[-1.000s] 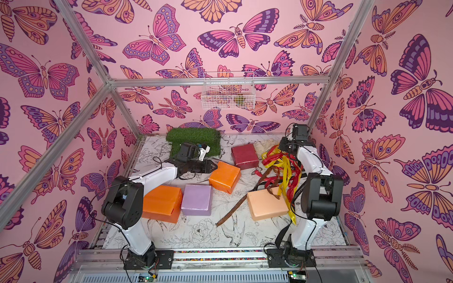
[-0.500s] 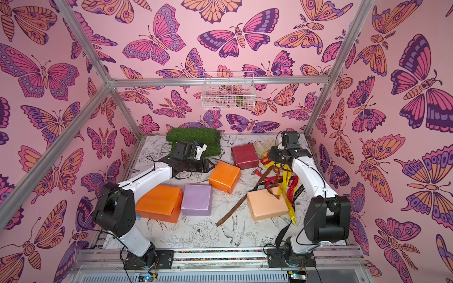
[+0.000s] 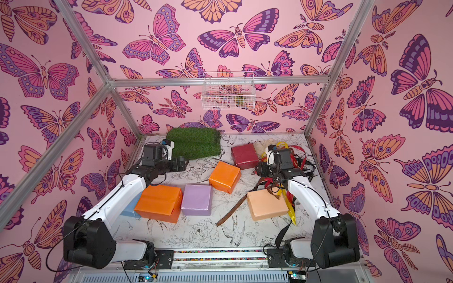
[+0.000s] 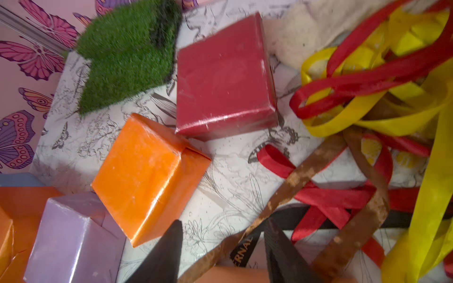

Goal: Untie the ribbon bows on the gift boxes
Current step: Reset both arms

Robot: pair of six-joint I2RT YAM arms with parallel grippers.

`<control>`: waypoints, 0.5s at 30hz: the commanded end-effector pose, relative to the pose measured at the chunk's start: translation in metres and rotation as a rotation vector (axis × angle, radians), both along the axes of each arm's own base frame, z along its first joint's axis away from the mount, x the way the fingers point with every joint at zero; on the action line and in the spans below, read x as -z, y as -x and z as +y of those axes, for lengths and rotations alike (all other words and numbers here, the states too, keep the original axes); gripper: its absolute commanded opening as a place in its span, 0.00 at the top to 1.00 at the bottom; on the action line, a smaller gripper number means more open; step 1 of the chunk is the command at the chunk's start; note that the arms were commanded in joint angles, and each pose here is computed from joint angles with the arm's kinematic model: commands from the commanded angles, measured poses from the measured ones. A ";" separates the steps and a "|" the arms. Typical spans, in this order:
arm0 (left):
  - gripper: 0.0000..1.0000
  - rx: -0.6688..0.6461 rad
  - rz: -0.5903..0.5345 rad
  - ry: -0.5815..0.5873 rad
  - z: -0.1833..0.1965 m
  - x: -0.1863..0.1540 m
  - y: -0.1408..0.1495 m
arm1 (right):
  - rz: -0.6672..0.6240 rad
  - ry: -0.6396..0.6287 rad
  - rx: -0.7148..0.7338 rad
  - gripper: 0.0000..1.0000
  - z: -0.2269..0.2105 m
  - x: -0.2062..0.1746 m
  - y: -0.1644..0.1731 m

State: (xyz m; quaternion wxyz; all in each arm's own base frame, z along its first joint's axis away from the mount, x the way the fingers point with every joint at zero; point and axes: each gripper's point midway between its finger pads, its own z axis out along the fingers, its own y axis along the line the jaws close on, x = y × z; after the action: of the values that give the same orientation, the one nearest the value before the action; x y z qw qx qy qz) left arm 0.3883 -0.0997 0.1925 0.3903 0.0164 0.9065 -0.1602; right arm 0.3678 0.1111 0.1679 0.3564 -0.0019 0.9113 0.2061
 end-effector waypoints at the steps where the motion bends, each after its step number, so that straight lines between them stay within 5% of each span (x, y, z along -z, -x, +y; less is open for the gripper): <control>1: 0.03 -0.121 -0.043 -0.122 0.045 0.013 0.000 | -0.131 0.042 -0.039 0.41 0.001 -0.018 -0.011; 15: 0.00 -0.346 -0.185 -0.046 0.134 0.076 0.006 | -0.324 0.204 0.194 0.22 -0.077 -0.007 -0.024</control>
State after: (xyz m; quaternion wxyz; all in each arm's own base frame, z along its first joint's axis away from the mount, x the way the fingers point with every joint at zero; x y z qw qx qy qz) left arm 0.3761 0.0274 0.1157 0.4575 -0.1064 0.8811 -0.0551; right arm 0.3810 0.0583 0.1546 0.4567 -0.0053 0.8835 0.1038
